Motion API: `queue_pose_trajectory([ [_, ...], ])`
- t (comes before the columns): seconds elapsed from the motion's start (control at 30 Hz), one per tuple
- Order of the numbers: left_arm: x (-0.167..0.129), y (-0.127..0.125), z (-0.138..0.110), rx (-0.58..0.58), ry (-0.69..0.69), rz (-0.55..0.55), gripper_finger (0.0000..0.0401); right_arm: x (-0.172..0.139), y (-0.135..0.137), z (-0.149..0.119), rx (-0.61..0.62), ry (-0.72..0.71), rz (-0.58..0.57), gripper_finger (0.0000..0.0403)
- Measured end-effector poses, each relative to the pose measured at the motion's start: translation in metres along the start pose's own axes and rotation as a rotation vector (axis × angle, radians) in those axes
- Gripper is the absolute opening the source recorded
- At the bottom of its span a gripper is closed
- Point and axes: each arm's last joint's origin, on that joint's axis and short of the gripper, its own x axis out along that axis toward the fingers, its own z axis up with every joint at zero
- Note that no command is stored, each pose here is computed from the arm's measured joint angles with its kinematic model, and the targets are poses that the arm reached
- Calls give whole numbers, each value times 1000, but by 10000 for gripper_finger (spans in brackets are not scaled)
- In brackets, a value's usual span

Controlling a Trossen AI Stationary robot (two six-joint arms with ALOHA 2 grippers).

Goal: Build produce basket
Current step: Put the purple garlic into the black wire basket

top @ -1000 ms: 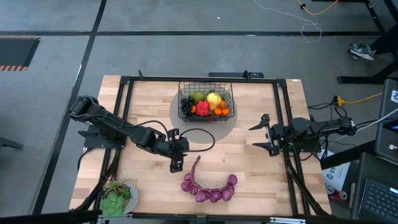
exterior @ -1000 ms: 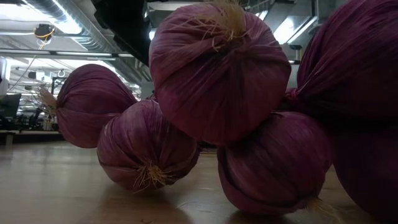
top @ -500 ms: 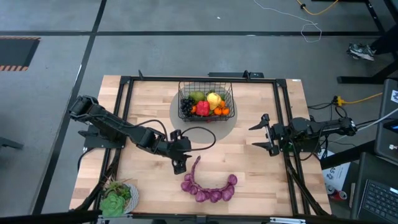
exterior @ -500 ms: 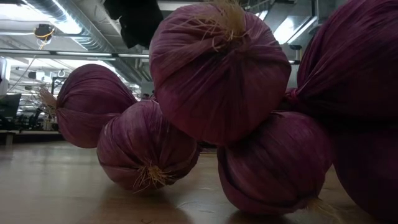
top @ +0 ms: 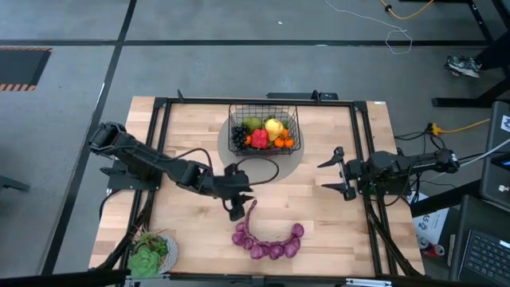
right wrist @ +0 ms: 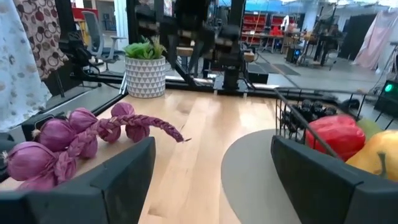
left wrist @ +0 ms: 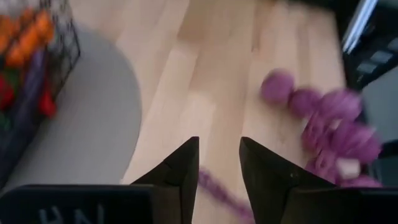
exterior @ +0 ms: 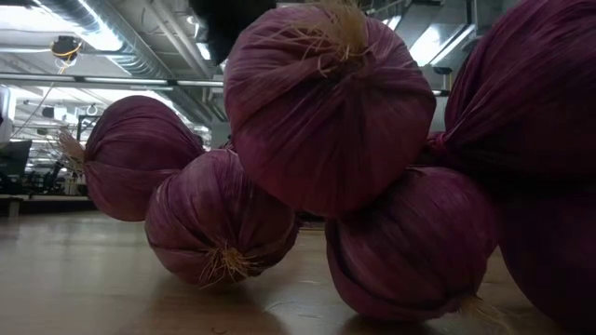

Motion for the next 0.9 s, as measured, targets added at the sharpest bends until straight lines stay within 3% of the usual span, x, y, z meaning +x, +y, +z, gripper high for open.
queue_pose_trajectory([
  [0.13,4,-14,11,8,-148,-114,110,2,0,-2,57,31,6,322],
  [0.23,12,-33,7,40,-216,-197,110,3,1,-5,76,59,25,322],
  [0.4,25,-57,7,40,-252,-171,110,5,1,-7,73,90,26,322],
  [0.53,31,-76,19,-39,-270,-205,110,6,1,-9,83,107,26,322],
  [0.73,48,-94,23,-27,-100,-209,110,7,1,-11,97,134,26,322],
  [0.8,54,-95,14,-29,4,-169,110,8,2,-12,98,141,26,322],
  [0.9,58,-91,3,-132,148,-76,110,8,2,-12,109,148,25,322],
])
